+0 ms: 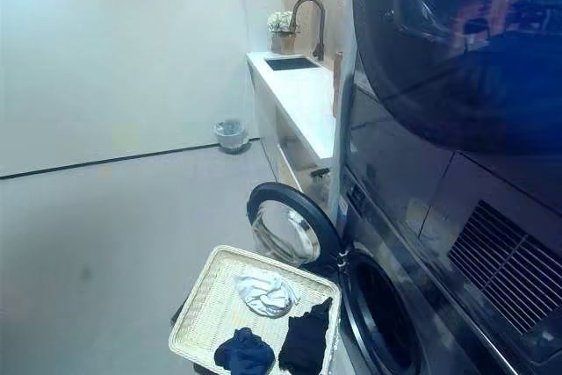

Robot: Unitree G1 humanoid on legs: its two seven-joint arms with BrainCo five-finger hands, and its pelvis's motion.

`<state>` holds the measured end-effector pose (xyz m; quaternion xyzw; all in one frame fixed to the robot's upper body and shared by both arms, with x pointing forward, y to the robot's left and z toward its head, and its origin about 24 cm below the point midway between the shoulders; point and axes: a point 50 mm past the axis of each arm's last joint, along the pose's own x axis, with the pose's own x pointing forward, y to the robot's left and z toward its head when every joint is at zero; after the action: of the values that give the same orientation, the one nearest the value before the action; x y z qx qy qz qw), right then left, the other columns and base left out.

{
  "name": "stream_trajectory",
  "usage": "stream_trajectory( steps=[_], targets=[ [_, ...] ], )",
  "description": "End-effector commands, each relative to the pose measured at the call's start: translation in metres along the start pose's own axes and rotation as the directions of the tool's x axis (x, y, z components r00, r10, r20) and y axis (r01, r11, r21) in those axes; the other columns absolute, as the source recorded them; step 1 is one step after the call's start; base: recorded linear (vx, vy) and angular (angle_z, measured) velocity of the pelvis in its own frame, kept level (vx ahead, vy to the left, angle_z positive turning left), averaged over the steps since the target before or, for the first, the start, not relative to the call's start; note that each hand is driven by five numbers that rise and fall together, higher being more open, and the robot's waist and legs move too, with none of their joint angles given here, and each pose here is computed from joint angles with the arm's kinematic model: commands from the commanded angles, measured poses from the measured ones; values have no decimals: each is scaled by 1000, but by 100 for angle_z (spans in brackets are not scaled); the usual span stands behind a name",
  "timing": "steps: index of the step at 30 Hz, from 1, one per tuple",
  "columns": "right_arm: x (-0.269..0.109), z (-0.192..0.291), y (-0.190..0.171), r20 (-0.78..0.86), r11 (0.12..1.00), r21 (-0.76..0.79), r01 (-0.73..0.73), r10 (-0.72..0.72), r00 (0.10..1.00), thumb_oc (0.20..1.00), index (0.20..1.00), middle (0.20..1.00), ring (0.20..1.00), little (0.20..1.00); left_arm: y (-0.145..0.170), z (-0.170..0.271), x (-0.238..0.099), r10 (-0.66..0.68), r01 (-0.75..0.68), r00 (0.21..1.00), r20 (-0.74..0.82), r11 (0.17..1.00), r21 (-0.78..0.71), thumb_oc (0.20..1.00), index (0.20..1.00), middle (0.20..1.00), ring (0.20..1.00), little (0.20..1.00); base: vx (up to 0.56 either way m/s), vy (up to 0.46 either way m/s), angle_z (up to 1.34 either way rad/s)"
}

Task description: Put the clothes into the washing machine.

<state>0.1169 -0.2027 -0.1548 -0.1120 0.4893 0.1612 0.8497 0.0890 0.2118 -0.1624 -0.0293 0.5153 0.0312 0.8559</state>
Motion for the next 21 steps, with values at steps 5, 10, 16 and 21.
stream_trajectory(
  steps=[5, 10, 16, 21],
  targets=[
    [8, 35, -8, 89, 999, -36, 17, -14, 996, 1000, 1000, 1000, 1000, 1000, -14, 28, 10, -36, 35, 998, 56, 999, 23, 1000, 1000, 1000, 1000, 1000, 45, -1, 4],
    [8, 33, -8, 86, 999, -40, 10, -7, 996, 1000, 1000, 1000, 1000, 1000, -10, 27, 9, 7, -8, 998, 59, 1000, 12, 1000, 1000, 1000, 1000, 1000, 50, 3, 0],
    [8, 38, -11, 95, 998, -60, 15, -9, 995, 1000, 1000, 1000, 1000, 1000, -9, 42, 11, 64, -64, 990, 124, 998, -6, 1000, 1000, 1000, 1000, 1000, 13, 1, 0],
    [10, 62, -19, 173, 996, -64, 55, -43, 984, 1000, 1000, 1000, 1000, 1000, -3, 78, 12, 238, -270, 933, 269, 959, 90, 1000, 1000, 1000, 1000, 1000, -104, -15, 0]
  ],
)
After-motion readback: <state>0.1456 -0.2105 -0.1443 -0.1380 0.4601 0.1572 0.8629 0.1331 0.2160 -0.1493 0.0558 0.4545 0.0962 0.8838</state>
